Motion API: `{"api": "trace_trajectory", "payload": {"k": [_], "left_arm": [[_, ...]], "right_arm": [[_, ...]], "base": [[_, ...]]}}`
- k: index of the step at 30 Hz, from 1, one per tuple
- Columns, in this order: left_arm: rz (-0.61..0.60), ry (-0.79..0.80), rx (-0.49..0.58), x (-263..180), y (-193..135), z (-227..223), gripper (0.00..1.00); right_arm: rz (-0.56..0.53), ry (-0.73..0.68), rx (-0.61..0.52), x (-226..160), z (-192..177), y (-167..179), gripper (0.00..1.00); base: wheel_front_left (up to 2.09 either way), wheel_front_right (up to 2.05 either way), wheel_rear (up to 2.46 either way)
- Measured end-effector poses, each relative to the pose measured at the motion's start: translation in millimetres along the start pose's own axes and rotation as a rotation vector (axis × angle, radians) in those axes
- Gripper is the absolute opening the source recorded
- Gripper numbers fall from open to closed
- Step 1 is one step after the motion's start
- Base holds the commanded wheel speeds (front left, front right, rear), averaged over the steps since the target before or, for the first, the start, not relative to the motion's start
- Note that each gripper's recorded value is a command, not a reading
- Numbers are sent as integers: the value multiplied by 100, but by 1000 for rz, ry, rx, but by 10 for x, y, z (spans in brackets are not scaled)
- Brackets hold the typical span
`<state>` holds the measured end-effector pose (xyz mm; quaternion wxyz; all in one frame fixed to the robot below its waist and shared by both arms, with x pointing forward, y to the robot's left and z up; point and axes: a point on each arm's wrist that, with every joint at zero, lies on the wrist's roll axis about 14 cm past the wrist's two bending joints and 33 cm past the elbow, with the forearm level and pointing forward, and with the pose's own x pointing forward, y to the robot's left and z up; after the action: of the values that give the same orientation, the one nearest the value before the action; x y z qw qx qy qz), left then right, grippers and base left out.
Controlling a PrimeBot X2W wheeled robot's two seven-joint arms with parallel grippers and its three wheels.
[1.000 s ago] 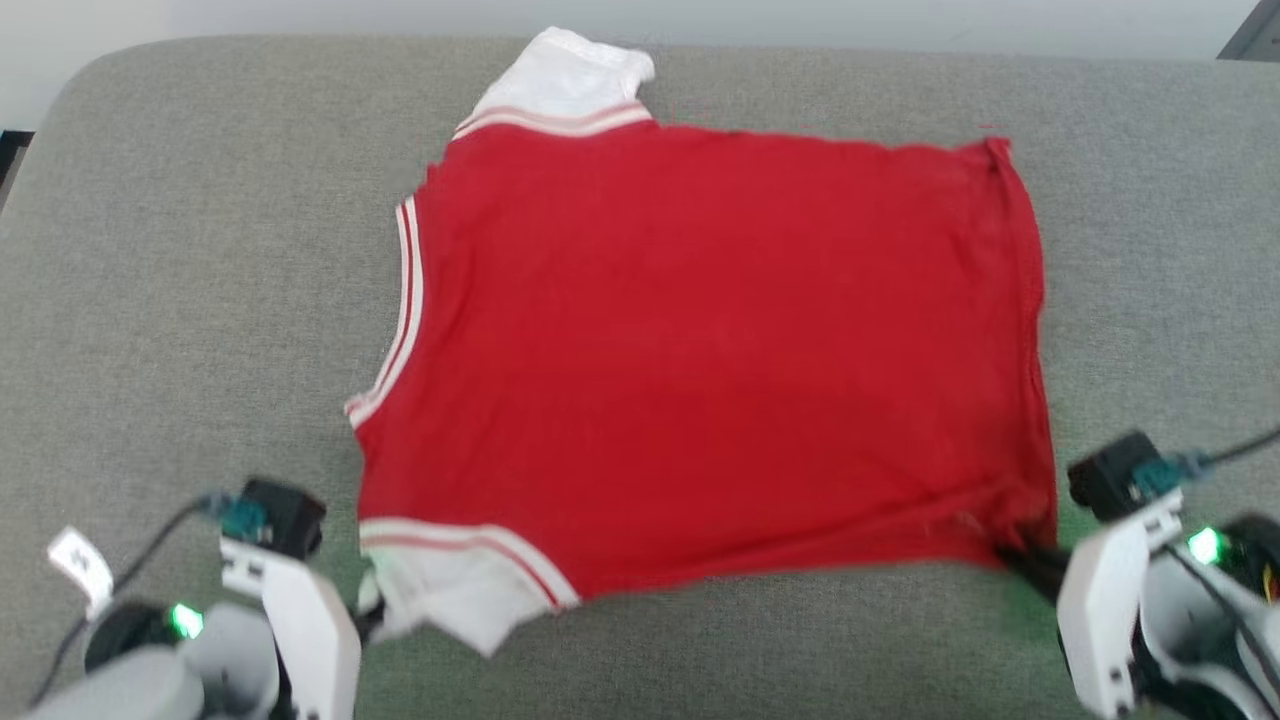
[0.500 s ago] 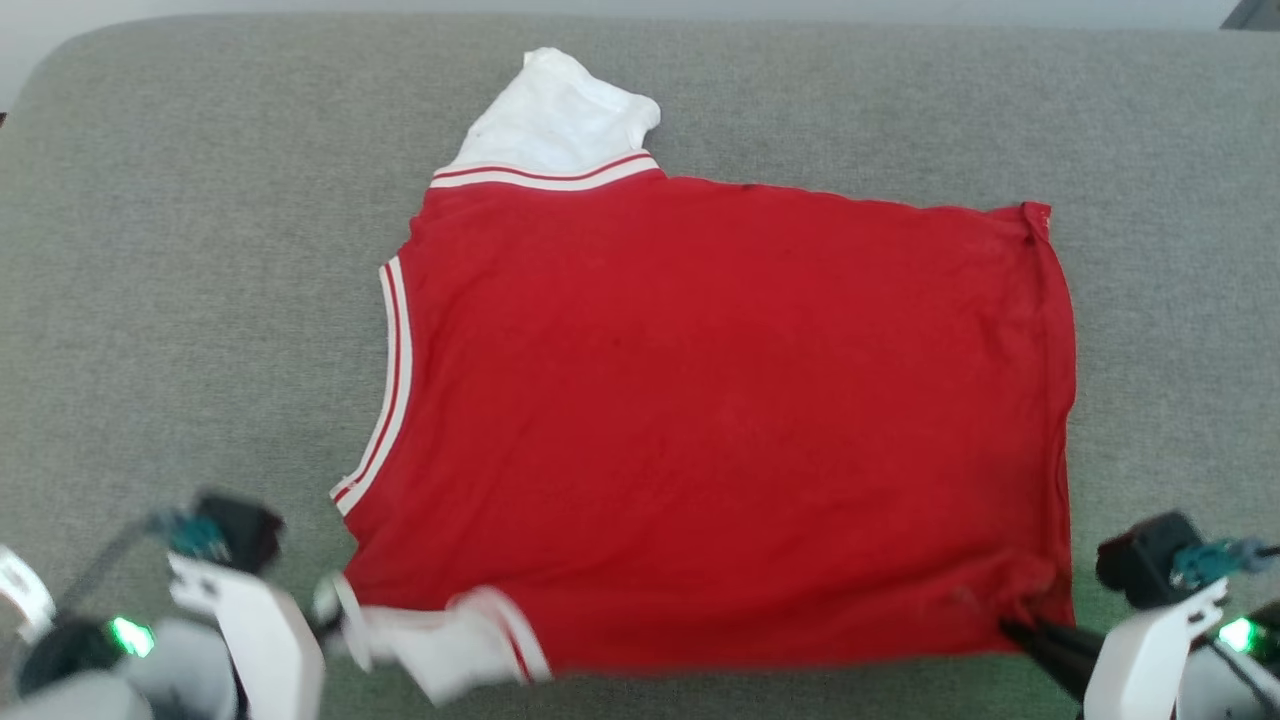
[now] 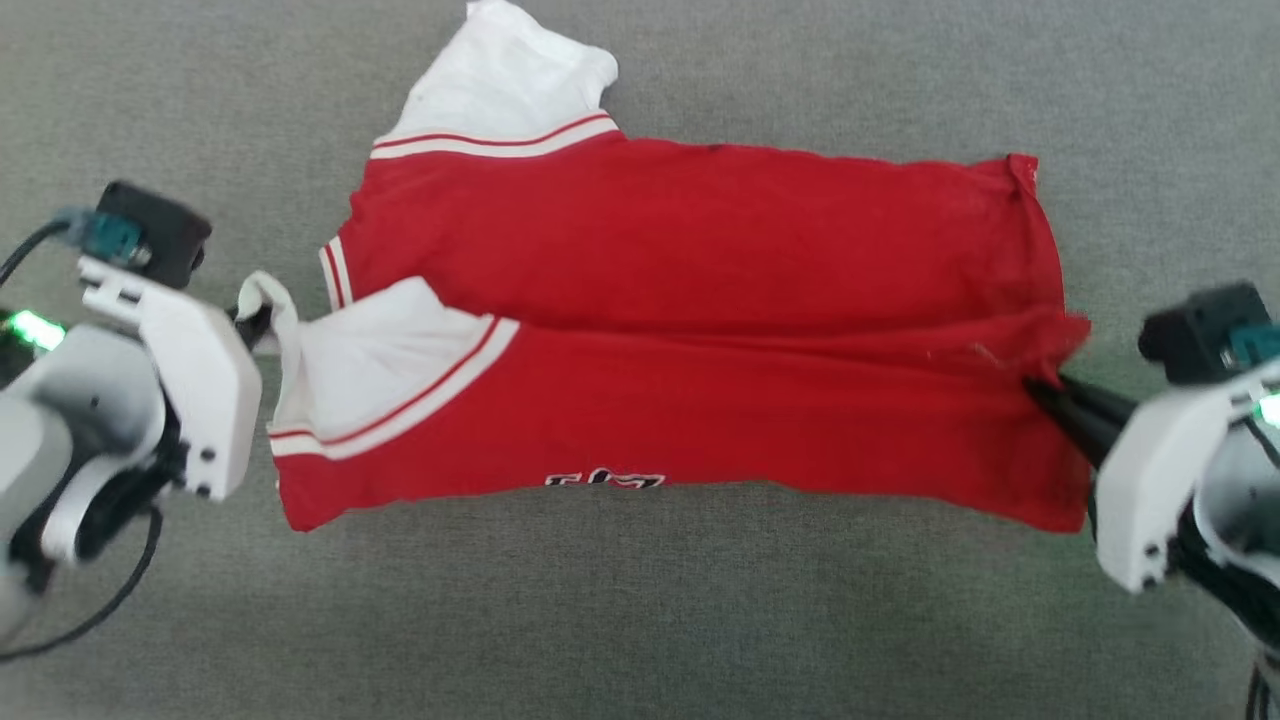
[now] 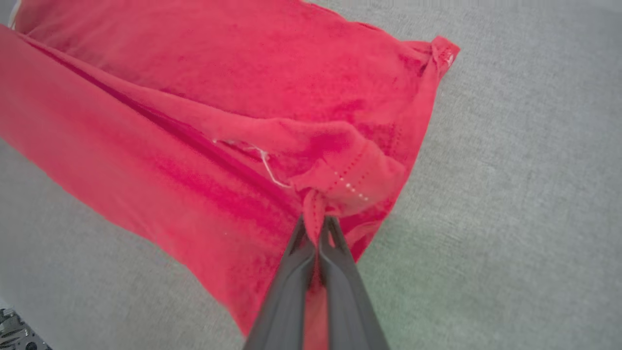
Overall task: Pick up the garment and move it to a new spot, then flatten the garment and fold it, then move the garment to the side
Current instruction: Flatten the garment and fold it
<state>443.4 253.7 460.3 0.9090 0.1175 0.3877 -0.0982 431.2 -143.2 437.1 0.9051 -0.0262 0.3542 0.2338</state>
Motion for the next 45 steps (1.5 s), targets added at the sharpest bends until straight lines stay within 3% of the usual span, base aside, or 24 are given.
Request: {"api": "trace_trajectory", "payload": {"k": [7, 13, 14, 15, 16, 17, 22, 29, 38, 45], "left_arm": [[-40, 111, -15, 539, -41, -151, 0], [-56, 220, -88, 842, -46, -390, 2], [-54, 228, -107, 863, -34, -401, 29], [-53, 233, -128, 875, -29, -404, 48], [-57, 239, -145, 877, -27, -408, 91], [-53, 235, -163, 877, -10, -393, 100], [-12, 207, -183, 776, 151, -291, 100], [23, 119, -200, 446, 270, -60, 100], [-34, 207, -226, 41, -178, -367, 100], [-57, 317, -270, 6, -413, -716, 100]], "right_arm": [[-17, 69, 23, 402, -71, -159, 0], [4, 148, 36, 642, -222, -150, 0], [2, 154, 37, 658, -229, -162, 28], [0, 157, 34, 667, -225, -174, 58], [0, 159, 29, 676, -221, -175, 95], [1, 156, 23, 677, -205, -172, 100], [-17, 94, 14, 616, -37, -245, 100], [-62, -97, 23, 369, 361, -336, 100], [-165, -407, 65, -90, 780, -386, 100], [-255, -525, 115, -423, 773, -418, 100]], "base": [[0, 0, 0], [0, 0, 0], [0, 0, 0], [0, 0, 0], [0, 0, 0], [0, 0, 0], [0, 0, 0], [0, 0, 0], [0, 0, 0], [0, 0, 0]]}}
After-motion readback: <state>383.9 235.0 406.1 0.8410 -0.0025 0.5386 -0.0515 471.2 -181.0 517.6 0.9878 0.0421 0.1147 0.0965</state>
